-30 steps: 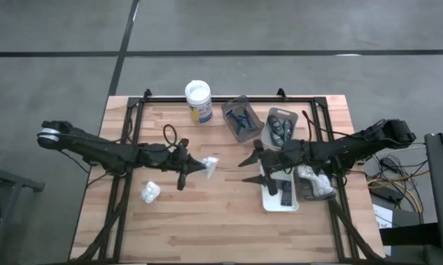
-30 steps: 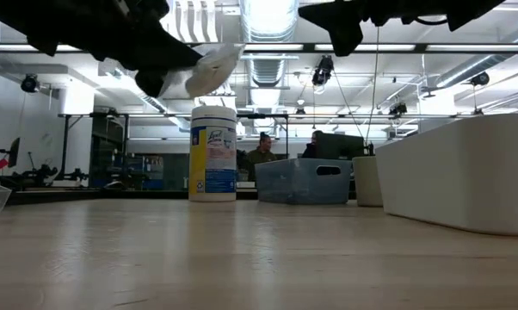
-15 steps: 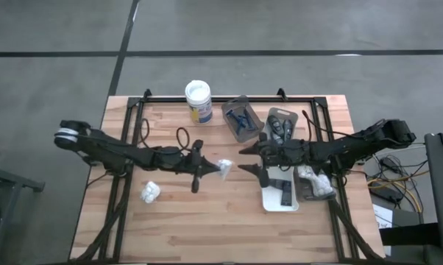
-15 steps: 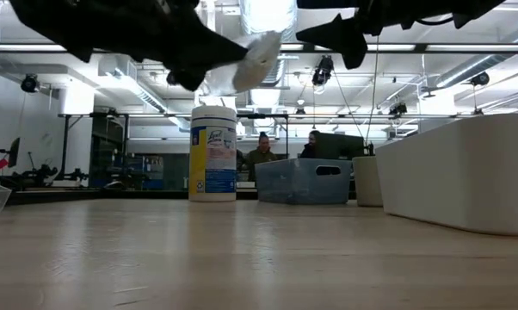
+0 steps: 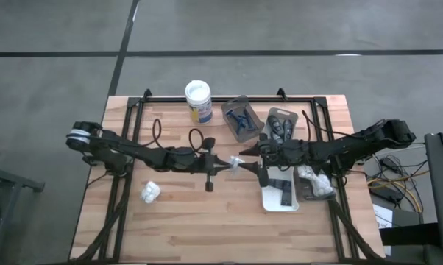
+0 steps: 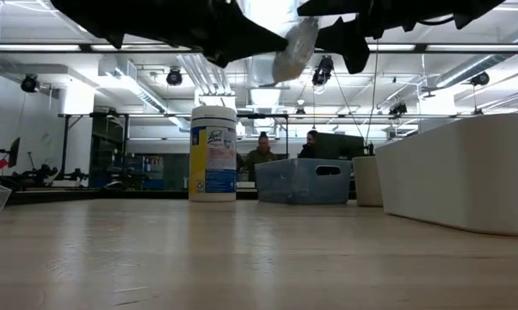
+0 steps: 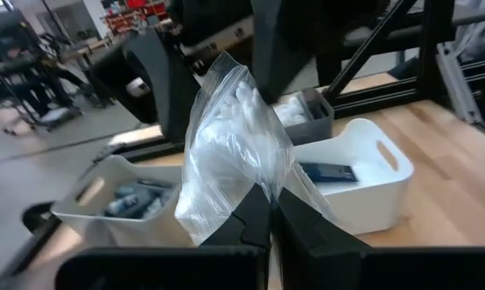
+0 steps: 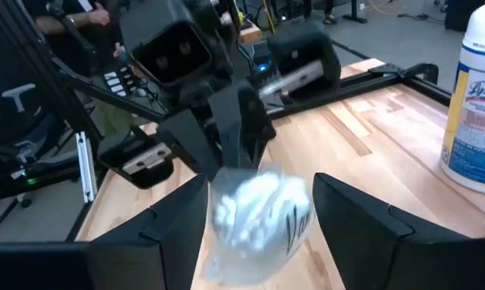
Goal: Pick & Place Travel size toiletries
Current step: Put the white cotton pack into the bottom black bin
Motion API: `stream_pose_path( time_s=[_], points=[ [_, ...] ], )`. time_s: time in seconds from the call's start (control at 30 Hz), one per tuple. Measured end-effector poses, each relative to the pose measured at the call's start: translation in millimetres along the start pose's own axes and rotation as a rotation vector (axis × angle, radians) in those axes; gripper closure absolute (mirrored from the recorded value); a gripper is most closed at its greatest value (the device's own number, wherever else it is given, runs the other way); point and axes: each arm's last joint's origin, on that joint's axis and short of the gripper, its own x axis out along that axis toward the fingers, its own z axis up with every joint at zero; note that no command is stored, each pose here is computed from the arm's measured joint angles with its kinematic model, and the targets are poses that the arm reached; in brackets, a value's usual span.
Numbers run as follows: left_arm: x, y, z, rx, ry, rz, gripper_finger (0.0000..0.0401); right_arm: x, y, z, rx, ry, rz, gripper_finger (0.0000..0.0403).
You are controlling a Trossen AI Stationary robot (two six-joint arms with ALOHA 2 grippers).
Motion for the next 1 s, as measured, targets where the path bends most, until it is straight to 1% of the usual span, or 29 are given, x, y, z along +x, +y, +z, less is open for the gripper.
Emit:
stream_pose_path(
  time_s=[0.17, 0.27, 0.4, 0.67, 0.77, 0.87, 1.0],
  points=[
    [-1.0, 1.7, 5.9, 0.047, -0.017, 0.014, 0.0394, 0.1, -0.6, -1.8, -0.003, 0.016, -0.006, 0.0183],
    [-1.4, 2.0, 6.7, 0.053, -0.018, 0.015, 0.0395, 0.1, -1.2, -2.2, -0.009, 0.016, -0.021, 0.0192],
    [-2.0, 1.8, 4.1, 0.048, -0.010, 0.014, 0.0389, 0.0, -1.7, -2.8, -0.019, 0.016, -0.029, 0.0228],
    [-2.2, 1.3, 1.8, 0.043, 0.014, 0.007, 0.0369, -0.2, -2.7, -5.4, -0.035, 0.027, -0.034, 0.0332],
    [-2.3, 1.1, 0.9, 0.040, 0.022, 0.006, 0.0356, -0.3, -3.0, -6.1, -0.036, 0.030, -0.035, 0.0365],
    [-2.4, 0.8, -0.4, 0.027, 0.036, 0.002, 0.0337, -0.4, -3.2, -6.8, -0.040, 0.036, -0.037, 0.0381],
    [-2.7, 0.1, -3.0, 0.002, 0.066, -0.006, 0.0305, -0.6, -4.5, -10.2, -0.043, 0.071, -0.049, 0.0374]
  ],
)
